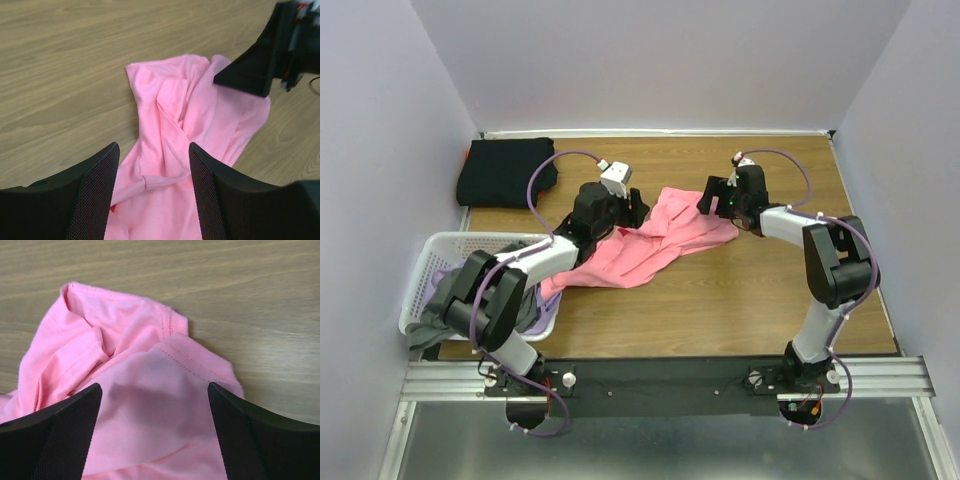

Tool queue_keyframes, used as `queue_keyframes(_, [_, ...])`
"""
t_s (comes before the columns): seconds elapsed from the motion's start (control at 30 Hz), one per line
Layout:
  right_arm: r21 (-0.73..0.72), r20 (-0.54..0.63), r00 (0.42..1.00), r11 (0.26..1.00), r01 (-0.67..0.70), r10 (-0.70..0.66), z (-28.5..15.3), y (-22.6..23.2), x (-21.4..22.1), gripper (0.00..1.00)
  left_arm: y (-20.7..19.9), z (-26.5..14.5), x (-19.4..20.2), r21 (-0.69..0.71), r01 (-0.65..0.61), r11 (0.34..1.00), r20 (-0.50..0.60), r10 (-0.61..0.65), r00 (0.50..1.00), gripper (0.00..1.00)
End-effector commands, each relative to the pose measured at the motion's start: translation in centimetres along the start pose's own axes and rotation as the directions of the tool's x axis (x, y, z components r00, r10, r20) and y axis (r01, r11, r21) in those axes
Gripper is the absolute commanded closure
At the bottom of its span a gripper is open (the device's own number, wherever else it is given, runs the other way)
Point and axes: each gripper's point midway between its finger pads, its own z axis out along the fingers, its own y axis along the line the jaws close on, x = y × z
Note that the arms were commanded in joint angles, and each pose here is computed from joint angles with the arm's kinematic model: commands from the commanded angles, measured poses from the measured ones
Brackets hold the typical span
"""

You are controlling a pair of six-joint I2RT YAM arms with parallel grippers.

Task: Fold and stack the t-shirts
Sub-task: Move the tshirt to the center of the board

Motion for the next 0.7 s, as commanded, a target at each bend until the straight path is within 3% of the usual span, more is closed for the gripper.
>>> queue_keyframes(0.0, [-0.003, -0.096, 0.995, 0.999, 0.032, -0.032, 1.2, 0.1, 2.2, 0.09, 0.5, -1.3, -3.2, -0.023, -0.009, 1.0, 0.105, 0.011, 0.994, 0.34])
queue_keyframes(0.07, [0.004, -0.133, 0.99, 0.999, 0.039, -0.038, 1.8, -0.2, 3.3, 0.27, 0.7, -1.8, -3.8, -0.03, -0.01, 0.999, 0.121, 0.013, 0.993, 0.34])
queue_keyframes(0.1, [0.001, -0.134, 0.99, 0.999, 0.04, -0.04, 1.9, -0.1, 3.1, 0.43, 1.0, -2.0, -3.8, -0.038, -0.012, 0.999, 0.124, 0.017, 0.992, 0.34])
queue_keyframes(0.17, [0.006, -0.145, 0.989, 0.999, 0.041, -0.04, 2.2, -0.3, 3.4, 0.56, 1.2, -2.4, -4.2, -0.048, -0.016, 0.999, 0.136, 0.022, 0.991, 0.34])
queue_keyframes(0.2, [0.009, -0.14, 0.989, 0.999, 0.043, -0.042, 2.2, -0.2, 3.1, 0.76, 1.4, -2.5, -4.3, -0.054, -0.016, 0.998, 0.137, 0.023, 0.99, 0.34])
queue_keyframes(0.27, [0.026, -0.134, 0.99, 0.999, 0.046, -0.042, 2.2, -0.4, 2.7, 0.97, 1.4, -2.8, -4.8, -0.058, -0.018, 0.998, 0.15, 0.026, 0.988, 0.34])
queue_keyframes(0.43, [0.135, -0.038, 0.998, 0.989, 0.063, -0.058, 0.6, -2.1, -1.4, 0.98, 1.5, -3.1, -5.6, -0.074, -0.031, 0.997, 0.157, 0.042, 0.987, 0.34])
queue_keyframes(0.67, [0.275, 0.073, 0.996, 0.959, -0.072, 0.054, -2.5, -9.6, -6.5, 0.98, 2.4, -3.1, -5.4, -0.116, -0.04, 0.992, 0.14, 0.056, 0.989, 0.34])
